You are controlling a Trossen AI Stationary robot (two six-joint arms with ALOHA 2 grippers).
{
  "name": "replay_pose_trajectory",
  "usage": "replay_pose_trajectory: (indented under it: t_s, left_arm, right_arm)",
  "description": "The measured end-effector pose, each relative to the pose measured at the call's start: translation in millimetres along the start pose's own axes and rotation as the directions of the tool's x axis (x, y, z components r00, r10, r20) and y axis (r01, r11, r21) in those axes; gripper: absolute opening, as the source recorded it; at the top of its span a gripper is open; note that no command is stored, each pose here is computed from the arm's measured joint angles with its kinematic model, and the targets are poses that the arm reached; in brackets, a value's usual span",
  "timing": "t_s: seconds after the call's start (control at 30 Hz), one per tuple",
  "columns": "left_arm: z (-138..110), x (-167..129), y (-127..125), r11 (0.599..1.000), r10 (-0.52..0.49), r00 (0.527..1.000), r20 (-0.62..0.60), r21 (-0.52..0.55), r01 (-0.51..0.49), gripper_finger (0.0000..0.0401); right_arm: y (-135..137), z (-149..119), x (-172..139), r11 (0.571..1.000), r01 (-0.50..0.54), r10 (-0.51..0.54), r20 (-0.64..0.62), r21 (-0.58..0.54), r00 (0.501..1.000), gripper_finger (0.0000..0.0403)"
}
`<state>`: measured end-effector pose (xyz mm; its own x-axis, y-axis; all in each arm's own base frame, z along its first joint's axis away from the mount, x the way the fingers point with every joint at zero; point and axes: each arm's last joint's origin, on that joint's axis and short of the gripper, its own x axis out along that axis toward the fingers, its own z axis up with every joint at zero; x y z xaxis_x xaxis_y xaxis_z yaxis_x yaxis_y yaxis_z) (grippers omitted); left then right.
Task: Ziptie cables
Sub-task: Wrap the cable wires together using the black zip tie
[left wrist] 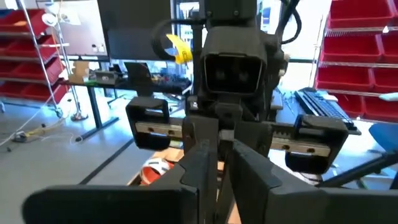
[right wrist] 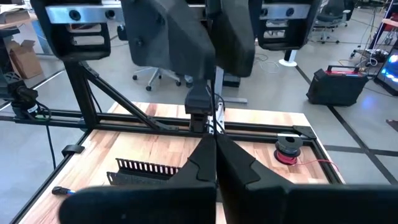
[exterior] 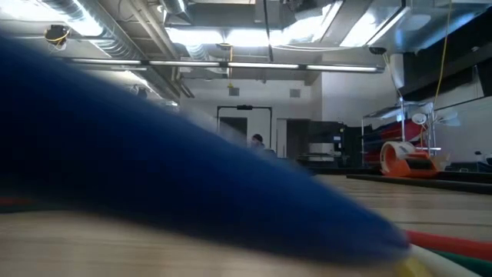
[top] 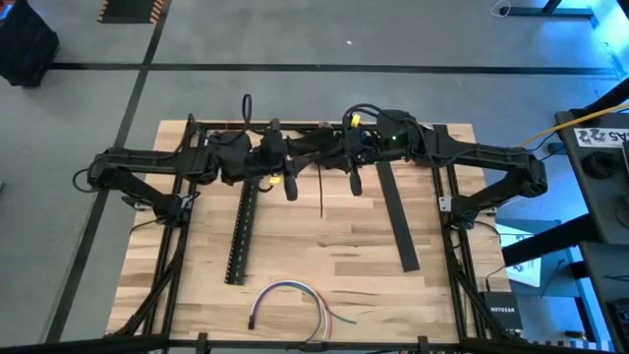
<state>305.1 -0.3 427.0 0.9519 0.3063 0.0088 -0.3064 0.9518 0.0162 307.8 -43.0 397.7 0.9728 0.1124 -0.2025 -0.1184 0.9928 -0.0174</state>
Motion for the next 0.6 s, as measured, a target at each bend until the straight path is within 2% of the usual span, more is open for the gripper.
replay_pose_trajectory:
  t_s: [0.2, 0.5, 0.6]
  left_arm:
    - [-1.1, 0.3, 0.6, 1.000, 0.002, 1.000, -0.010, 0.018, -0.002, 0.0006]
    - [-0.8, 0.4, 1.4, 1.000, 0.026, 1.000, -0.008, 0.018, -0.025, 0.0001]
    - [0.0, -0.5, 2.1, 0.999, 0.036, 0.999, -0.005, 0.014, -0.036, 0.0001]
  right_arm:
    - [0.0, 0.2, 0.0, 1.000, -0.001, 0.001, 0.003, -0.001, 1.000, 0.0000]
    - [0.0, -0.2, 0.1, 1.000, 0.000, 0.000, 0.000, -0.008, 1.000, 0.0000]
    - [0.7, 1.2, -3.1, 0.999, 0.003, -0.003, 0.002, -0.034, 1.000, 0.0011]
